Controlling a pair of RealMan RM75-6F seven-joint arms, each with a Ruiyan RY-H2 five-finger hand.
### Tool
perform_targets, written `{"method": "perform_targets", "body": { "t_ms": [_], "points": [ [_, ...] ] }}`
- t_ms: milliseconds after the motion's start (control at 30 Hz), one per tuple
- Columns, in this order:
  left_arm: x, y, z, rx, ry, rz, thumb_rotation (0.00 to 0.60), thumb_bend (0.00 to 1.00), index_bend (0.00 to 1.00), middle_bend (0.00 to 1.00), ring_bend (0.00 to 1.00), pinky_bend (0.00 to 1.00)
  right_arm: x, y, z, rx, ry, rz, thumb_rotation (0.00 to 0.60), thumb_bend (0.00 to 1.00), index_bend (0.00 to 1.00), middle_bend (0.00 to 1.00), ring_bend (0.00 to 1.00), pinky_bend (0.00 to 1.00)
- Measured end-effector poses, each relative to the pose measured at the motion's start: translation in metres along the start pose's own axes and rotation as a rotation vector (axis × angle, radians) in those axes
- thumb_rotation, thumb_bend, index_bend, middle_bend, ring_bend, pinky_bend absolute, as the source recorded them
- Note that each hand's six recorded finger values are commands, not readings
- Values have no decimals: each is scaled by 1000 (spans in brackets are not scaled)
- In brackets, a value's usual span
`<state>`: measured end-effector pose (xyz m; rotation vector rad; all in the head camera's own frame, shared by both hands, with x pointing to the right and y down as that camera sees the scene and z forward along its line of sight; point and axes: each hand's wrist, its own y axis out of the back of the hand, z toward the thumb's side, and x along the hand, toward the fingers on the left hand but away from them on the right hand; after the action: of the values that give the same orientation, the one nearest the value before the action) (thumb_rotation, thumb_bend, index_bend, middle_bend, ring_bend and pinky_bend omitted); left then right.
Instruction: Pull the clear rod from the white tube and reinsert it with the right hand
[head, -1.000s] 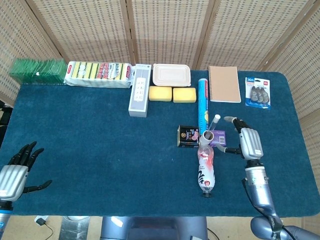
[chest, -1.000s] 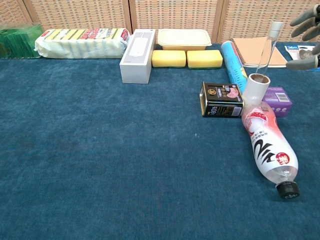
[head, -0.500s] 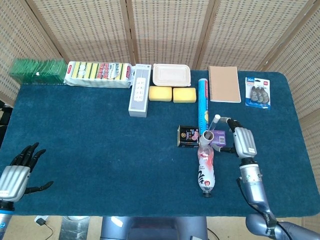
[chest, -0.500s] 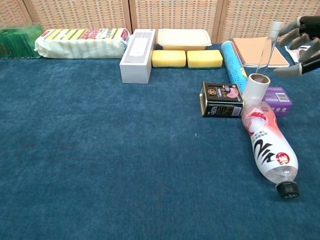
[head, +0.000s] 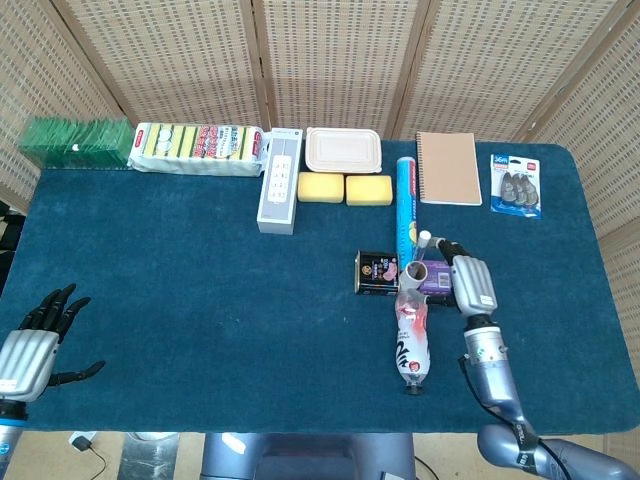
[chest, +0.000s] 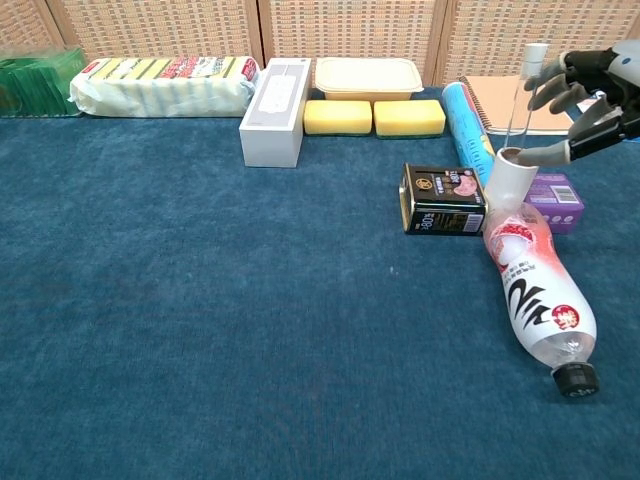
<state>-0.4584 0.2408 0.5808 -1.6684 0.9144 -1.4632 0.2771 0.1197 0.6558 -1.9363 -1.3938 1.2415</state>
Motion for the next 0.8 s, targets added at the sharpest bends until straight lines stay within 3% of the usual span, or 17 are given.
{"method": "perform_targets", "body": {
  "t_ms": [800],
  "points": [
    [1,1,-2,-7,6,-4,420,112,106,35,25,188,-20,-15,23,33,1,13,522,161,352,390,353,390]
  ]
}}
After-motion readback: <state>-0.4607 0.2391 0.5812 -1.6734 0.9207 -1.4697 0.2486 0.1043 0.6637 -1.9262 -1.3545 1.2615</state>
